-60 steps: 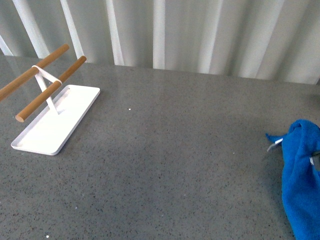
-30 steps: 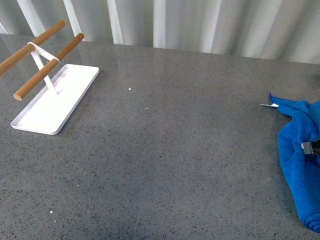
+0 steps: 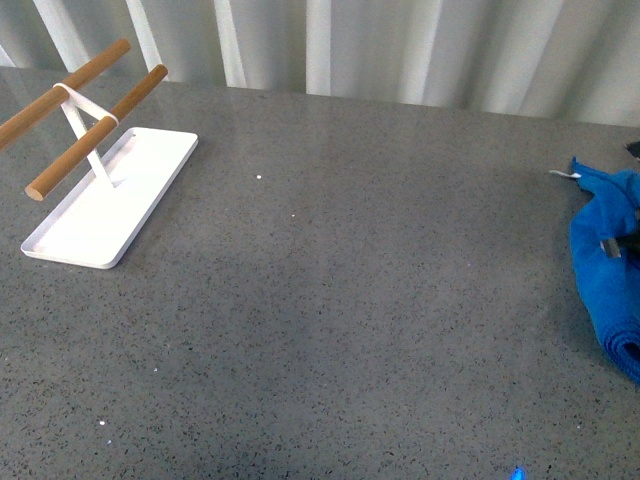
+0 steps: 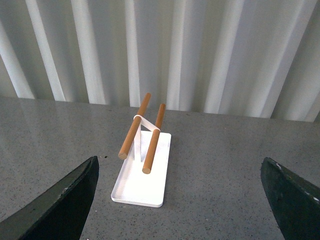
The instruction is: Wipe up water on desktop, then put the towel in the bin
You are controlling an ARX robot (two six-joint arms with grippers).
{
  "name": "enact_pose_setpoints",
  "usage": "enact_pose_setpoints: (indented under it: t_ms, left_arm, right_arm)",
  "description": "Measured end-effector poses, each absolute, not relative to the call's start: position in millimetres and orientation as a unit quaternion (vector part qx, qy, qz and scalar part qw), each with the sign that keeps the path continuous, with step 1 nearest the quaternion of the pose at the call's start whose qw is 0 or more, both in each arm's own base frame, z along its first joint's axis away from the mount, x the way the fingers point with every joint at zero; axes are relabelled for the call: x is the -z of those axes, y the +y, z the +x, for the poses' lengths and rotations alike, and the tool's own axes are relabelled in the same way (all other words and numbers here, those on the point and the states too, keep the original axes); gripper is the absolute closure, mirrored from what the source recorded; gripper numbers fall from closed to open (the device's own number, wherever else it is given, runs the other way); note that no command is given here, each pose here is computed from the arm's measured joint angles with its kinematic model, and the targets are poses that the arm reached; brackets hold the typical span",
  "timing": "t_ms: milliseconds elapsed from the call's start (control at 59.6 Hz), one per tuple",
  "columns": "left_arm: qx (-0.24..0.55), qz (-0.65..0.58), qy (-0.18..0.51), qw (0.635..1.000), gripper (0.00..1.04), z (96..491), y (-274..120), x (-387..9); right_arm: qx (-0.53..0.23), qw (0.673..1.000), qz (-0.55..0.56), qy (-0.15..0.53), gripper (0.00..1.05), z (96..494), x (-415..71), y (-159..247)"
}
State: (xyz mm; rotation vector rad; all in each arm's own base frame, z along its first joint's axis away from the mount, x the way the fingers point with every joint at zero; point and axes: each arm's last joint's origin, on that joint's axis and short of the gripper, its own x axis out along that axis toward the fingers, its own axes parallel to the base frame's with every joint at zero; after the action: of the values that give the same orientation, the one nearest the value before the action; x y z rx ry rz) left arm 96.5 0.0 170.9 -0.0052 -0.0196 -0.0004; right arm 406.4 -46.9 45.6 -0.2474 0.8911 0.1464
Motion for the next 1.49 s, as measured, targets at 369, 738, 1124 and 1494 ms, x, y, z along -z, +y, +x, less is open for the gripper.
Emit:
enact_pose_setpoints:
  t_ms: [369,738,1124,1494]
  left_arm:
    - [0.000,-0.003,-0.010,1.000,0.07,96,0,-171]
    - [0.000,-0.003,-0.010,1.000,0.07,96,0,-171]
    - [0.000,-0.002,-0.010,1.000,0.07,96,0,-171]
    - [0.000,-0.002,-0.010,1.000,0.07,96,0,-171]
  right_arm:
    - [-0.202,0.894,-0.142,0.375,1.00,459,-57,69]
    - [-0.303,0.860,-0.113,0.395,1.00,385,-53,136]
    - [-0.238,0.883,-0.154,0.375,1.00,313,-144,22]
    - [-0.118,0.945,-0.186,0.242,1.00,333,-316,-61]
